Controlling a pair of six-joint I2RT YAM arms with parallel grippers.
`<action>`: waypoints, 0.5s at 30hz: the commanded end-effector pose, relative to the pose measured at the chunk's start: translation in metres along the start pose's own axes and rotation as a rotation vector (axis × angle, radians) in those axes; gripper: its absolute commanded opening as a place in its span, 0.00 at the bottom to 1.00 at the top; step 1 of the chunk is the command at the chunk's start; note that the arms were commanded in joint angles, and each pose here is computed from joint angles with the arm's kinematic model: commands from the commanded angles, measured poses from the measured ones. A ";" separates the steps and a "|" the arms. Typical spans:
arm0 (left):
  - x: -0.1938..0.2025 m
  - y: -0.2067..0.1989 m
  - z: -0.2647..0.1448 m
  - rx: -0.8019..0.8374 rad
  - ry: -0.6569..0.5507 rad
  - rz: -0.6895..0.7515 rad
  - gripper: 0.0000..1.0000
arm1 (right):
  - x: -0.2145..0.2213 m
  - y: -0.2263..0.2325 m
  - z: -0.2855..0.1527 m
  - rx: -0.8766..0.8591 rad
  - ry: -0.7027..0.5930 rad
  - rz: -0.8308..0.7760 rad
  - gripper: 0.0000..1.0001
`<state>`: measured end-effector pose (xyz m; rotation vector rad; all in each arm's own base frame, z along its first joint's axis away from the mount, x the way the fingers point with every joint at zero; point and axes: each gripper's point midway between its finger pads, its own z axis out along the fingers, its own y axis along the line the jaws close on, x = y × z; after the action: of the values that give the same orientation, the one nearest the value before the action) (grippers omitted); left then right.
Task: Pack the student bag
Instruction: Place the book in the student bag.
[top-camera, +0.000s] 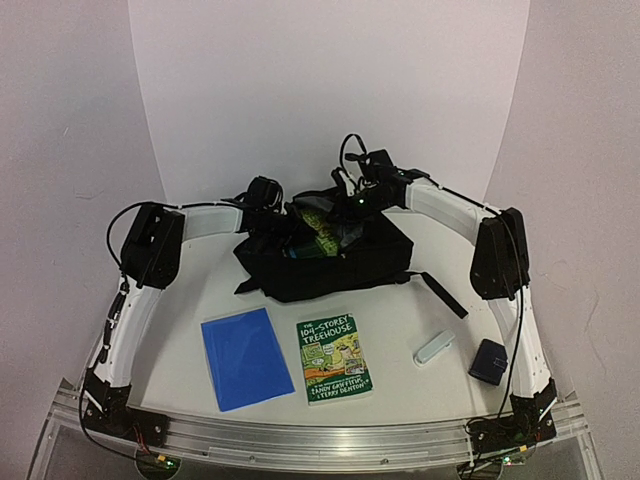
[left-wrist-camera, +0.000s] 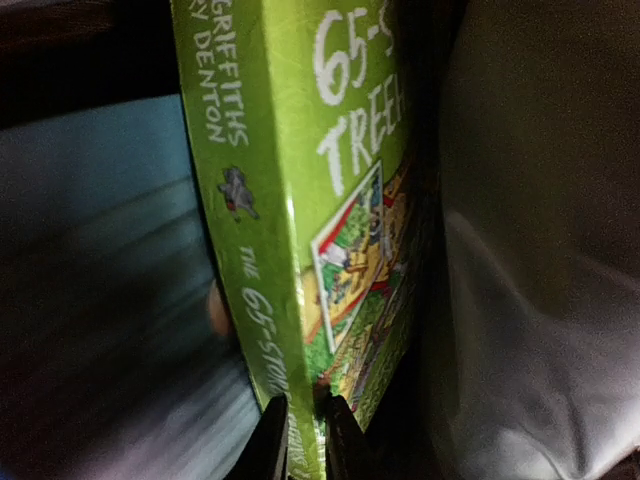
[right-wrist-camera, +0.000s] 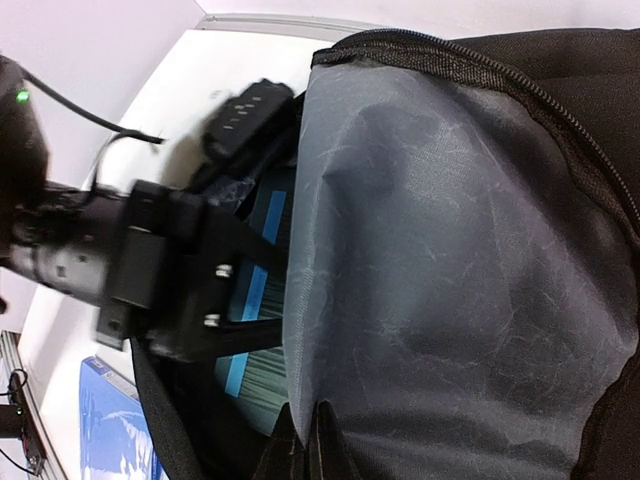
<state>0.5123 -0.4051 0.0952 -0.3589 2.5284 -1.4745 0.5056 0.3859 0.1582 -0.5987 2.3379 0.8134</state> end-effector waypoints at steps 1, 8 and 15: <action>0.007 -0.034 0.018 0.120 0.026 0.066 0.13 | -0.054 0.038 -0.043 -0.102 -0.154 -0.064 0.00; 0.008 -0.045 0.034 0.215 0.039 0.119 0.16 | -0.051 0.029 -0.042 -0.115 -0.139 -0.028 0.00; 0.006 -0.053 0.005 0.198 -0.019 0.148 0.43 | -0.046 -0.008 -0.033 -0.016 -0.135 0.011 0.00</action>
<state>0.5138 -0.4491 0.0937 -0.2136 2.4143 -1.6467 0.5108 0.3774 0.1617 -0.5634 2.3430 0.8771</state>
